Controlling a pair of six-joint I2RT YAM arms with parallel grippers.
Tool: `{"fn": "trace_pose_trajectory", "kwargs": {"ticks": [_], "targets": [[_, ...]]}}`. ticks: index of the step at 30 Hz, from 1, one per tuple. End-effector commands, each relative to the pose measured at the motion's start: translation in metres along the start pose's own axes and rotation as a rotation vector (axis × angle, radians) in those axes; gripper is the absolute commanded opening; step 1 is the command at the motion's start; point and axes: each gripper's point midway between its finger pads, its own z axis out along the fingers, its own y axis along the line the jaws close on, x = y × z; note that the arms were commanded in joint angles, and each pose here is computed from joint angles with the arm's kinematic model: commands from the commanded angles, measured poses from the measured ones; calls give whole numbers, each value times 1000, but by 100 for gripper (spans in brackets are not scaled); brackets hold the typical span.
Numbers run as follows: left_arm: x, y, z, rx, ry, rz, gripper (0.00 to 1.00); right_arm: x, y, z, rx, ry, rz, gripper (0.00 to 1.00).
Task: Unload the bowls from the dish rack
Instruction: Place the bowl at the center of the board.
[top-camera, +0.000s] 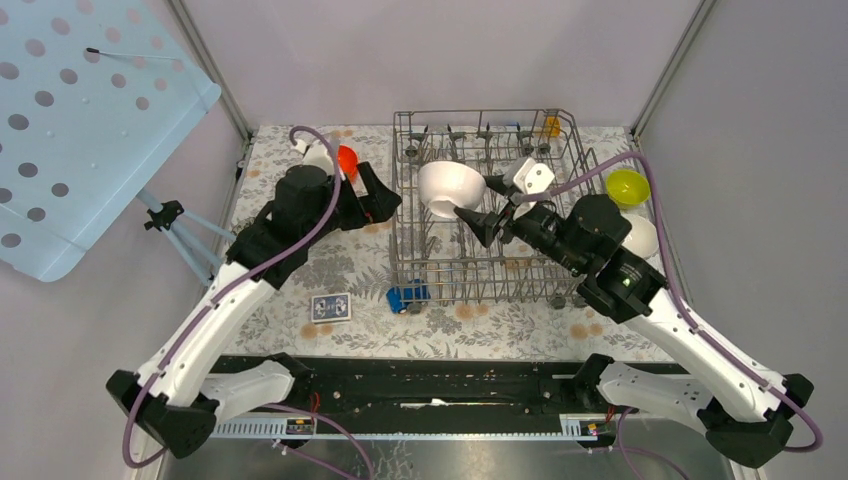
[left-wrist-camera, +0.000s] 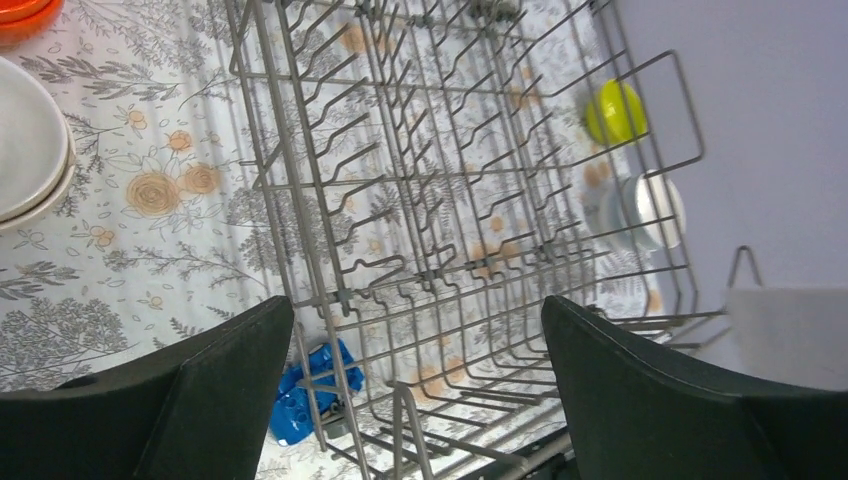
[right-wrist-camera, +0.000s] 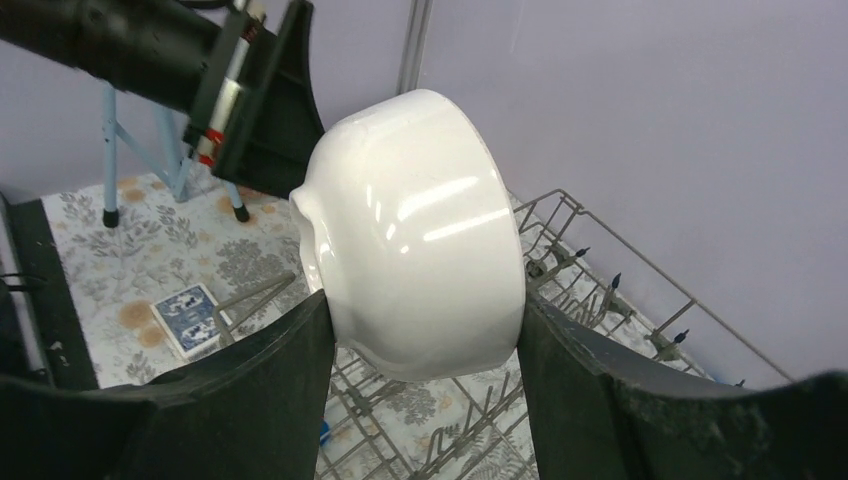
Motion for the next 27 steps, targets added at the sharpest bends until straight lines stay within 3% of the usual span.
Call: {"fn": "trace_pose_trajectory", "kwargs": {"ticks": [1, 18, 27], "targets": [[-16, -15, -30, 70, -80, -111, 99, -40, -6, 0, 62, -194, -173, 22], [-19, -56, -81, 340, -117, -326, 99, -27, 8, -11, 342, -353, -889, 4], [-38, -74, -99, 424, -153, -429, 99, -26, 25, -1, 366, -333, -1130, 1]]}}
